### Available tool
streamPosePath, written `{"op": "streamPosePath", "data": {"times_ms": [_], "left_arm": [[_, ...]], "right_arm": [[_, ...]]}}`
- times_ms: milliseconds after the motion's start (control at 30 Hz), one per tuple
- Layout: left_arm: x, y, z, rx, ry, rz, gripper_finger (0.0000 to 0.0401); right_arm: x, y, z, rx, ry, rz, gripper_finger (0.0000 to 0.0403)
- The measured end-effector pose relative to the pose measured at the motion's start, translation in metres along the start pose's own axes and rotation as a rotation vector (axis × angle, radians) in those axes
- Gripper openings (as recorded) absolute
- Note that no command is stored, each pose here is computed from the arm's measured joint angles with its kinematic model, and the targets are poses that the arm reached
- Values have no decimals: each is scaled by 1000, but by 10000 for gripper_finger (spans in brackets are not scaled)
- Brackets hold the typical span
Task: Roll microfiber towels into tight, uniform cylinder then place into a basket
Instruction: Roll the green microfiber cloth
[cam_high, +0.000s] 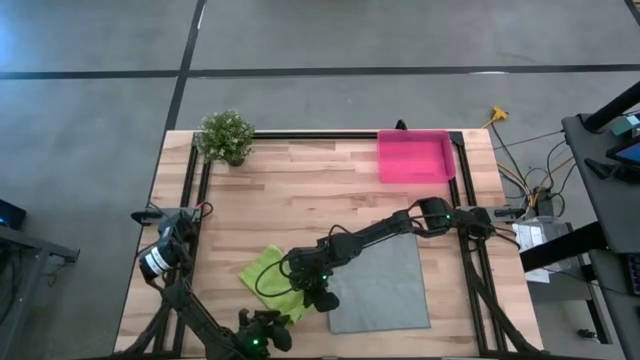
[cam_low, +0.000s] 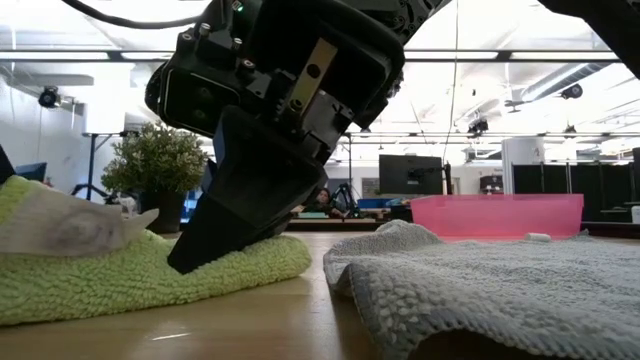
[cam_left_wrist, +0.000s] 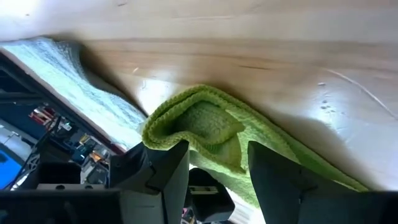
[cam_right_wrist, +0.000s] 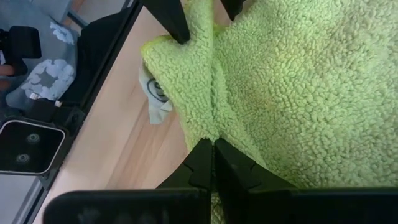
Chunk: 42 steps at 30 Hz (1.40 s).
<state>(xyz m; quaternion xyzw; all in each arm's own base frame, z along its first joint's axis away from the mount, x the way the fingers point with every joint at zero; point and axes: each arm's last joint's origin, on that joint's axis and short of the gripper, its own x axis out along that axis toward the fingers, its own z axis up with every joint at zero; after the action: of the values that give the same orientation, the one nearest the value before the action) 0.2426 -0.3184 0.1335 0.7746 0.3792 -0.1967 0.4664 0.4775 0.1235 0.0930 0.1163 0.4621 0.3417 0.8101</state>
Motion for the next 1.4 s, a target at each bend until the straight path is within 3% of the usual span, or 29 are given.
{"op": "streamPosePath", "data": {"times_ms": [367,900,1133,1400], "left_arm": [[-5,4,-1,63,95,118,148],[-7,-11,3,30,94,119,148],[-19,-20,-1,82,151,145,148],[-38,-29,3,158,54,80,148]], "right_arm": [[0,0,1,26,-6,-6,9],[1,1,1,61,-5,-4,9],[1,2,2,88,-21,-2,9],[3,3,9,134,-87,2,9]]}}
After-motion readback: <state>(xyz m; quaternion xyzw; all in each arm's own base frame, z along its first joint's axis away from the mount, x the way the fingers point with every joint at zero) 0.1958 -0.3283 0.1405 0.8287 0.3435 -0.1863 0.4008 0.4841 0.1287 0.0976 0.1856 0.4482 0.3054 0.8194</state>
